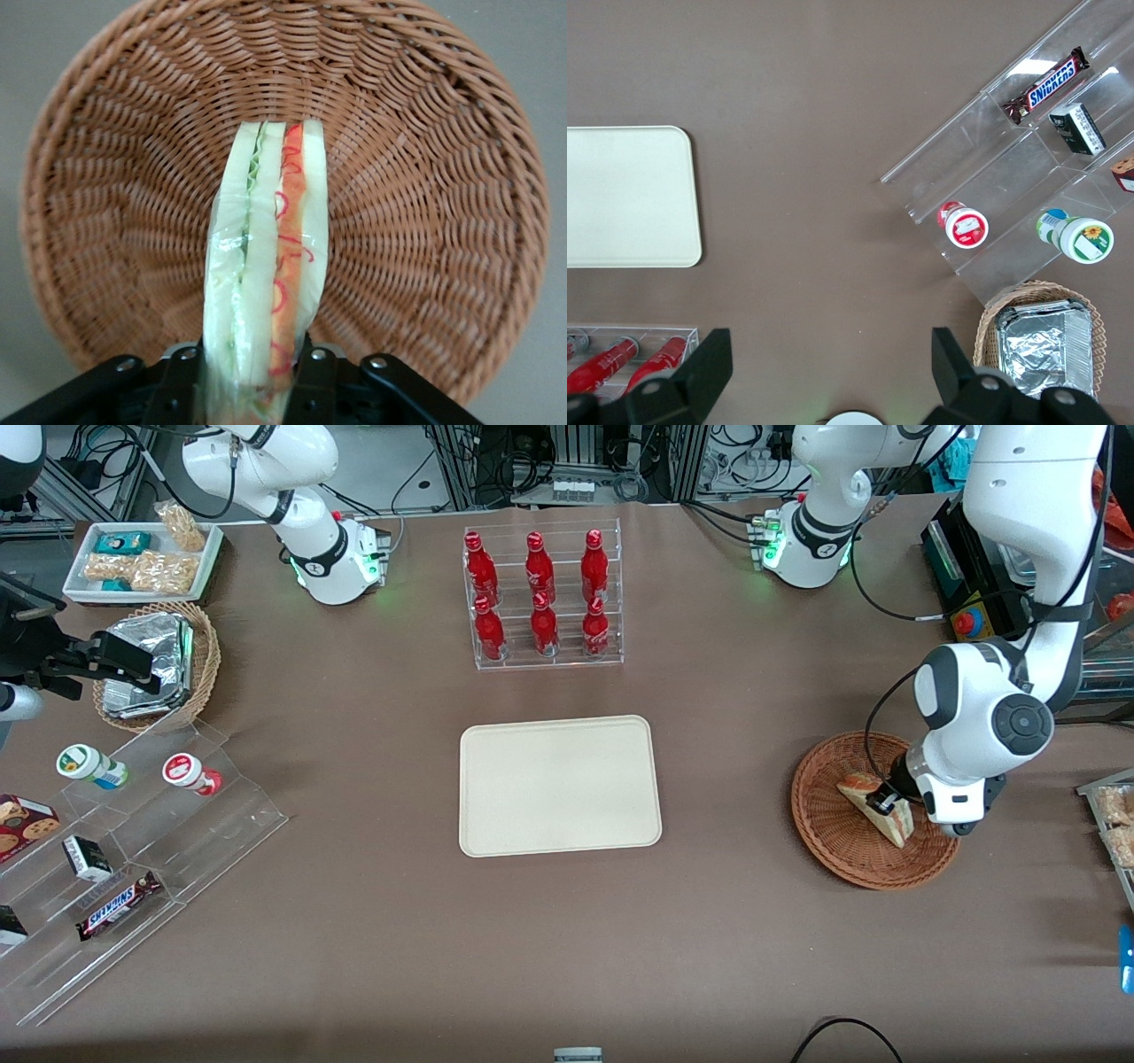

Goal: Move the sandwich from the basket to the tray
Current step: 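Lower the open left gripper over the wrapped sandwich in the basket, then close the left gripper on the sandwich and lift it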

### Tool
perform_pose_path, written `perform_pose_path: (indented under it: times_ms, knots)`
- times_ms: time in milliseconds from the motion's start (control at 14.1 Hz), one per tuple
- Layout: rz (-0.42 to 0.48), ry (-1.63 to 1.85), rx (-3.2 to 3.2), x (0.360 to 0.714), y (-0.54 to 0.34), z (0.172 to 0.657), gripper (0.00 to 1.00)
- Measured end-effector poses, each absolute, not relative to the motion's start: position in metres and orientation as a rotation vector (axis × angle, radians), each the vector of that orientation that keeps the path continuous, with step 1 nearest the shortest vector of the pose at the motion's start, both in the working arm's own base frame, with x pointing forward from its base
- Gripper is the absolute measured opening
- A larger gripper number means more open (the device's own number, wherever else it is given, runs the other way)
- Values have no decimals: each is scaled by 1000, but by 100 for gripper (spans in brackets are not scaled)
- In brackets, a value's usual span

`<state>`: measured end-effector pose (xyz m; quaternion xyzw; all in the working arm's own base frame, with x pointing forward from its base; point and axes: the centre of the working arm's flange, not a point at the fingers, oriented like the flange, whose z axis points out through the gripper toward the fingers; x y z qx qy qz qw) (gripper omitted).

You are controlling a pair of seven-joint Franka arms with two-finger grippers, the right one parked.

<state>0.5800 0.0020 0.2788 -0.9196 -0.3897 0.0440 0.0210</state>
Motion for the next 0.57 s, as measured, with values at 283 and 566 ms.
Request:
perform_pose_path:
  times_ms: [283,566]
  knots:
    - [228,-892,-2927,585,-61,354,17]
    - [200,-358,-3056,584,-156,374,15]
